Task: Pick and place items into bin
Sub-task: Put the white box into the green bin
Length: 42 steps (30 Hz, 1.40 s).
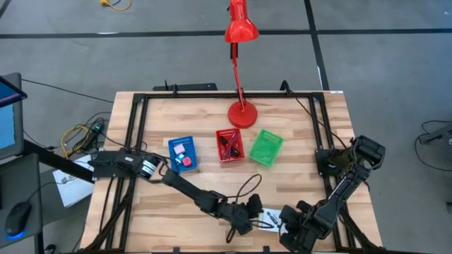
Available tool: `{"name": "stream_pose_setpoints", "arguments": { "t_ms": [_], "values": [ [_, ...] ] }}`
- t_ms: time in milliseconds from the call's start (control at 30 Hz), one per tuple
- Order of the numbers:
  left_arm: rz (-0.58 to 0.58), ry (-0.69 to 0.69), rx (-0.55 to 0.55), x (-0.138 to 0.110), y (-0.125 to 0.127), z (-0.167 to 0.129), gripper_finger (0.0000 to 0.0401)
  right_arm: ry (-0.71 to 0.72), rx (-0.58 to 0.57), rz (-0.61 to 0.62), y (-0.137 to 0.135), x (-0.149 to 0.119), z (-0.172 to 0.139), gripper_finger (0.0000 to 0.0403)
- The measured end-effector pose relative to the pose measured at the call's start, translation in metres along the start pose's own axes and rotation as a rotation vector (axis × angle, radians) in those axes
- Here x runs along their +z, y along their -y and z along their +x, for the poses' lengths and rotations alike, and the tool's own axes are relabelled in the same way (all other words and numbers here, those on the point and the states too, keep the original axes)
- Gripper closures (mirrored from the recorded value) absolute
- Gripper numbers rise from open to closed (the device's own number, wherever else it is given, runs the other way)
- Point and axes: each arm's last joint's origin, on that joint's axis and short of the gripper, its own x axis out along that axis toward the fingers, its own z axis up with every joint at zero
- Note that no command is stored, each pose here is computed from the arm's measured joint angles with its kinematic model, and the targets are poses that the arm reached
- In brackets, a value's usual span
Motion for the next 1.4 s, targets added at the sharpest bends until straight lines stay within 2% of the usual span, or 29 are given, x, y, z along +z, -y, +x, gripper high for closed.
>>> {"name": "stream_pose_setpoints", "arguments": {
  "t_ms": [100, 200, 300, 400, 533, 600, 667, 767, 933, 1067, 1133, 1300, 1400],
  "values": [
    [0.0, -0.021, 0.017, 0.002, 0.0, 0.0, 0.0246, -0.002, 0.001, -0.006, 0.0, -0.002, 0.0, 0.0403],
    [-0.047, -0.006, 0.011, 0.002, -0.001, 0.0, 0.0246, -0.004, -0.01, -0.014, 0.0, -0.004, -0.002, 0.0403],
    [-0.024, 0.007, 0.011, 0.002, -0.001, 0.0, 0.0246, -0.003, -0.044, 0.011, 0.003, -0.004, -0.002, 0.0403],
    [0.055, -0.002, -0.006, 0.003, 0.001, -0.001, 0.0246, -0.001, -0.067, 0.025, 0.006, -0.003, -0.002, 0.0403],
    [0.218, -0.025, -0.019, 0.008, 0.005, -0.005, 0.0246, -0.001, -0.061, 0.015, 0.005, -0.003, -0.002, 0.0403],
    [0.321, -0.028, -0.091, 0.012, 0.006, -0.006, 0.0246, -0.001, -0.062, 0.015, 0.005, -0.003, -0.002, 0.0403],
    [0.368, -0.025, -0.182, 0.014, 0.005, -0.008, 0.0246, 0.0, -0.062, 0.019, 0.005, -0.003, -0.002, 0.0403],
    [0.327, -0.012, -0.253, 0.016, -0.003, -0.009, 0.0246, 0.002, -0.061, 0.02, 0.005, -0.003, -0.002, 0.0403],
    [0.28, 0.004, -0.214, 0.019, -0.017, -0.008, 0.0246, 0.002, -0.06, 0.02, 0.005, -0.003, -0.002, 0.0403],
    [0.342, 0.029, -0.276, 0.016, -0.011, -0.007, 0.0246, 0.001, -0.058, 0.027, 0.005, -0.003, -0.002, 0.0403],
    [0.361, 0.029, -0.265, 0.017, -0.01, -0.007, 0.0246, 0.002, -0.055, 0.03, 0.004, -0.003, -0.002, 0.0403],
    [0.312, 0.025, -0.187, 0.019, -0.017, -0.005, 0.0246, 0.018, -0.057, 0.043, 0.005, 0.002, -0.001, 0.0403],
    [0.336, 0.018, -0.184, 0.017, -0.019, -0.004, 0.0246, 0.047, -0.059, 0.047, 0.005, 0.006, 0.0, 0.0403]
  ]
}}
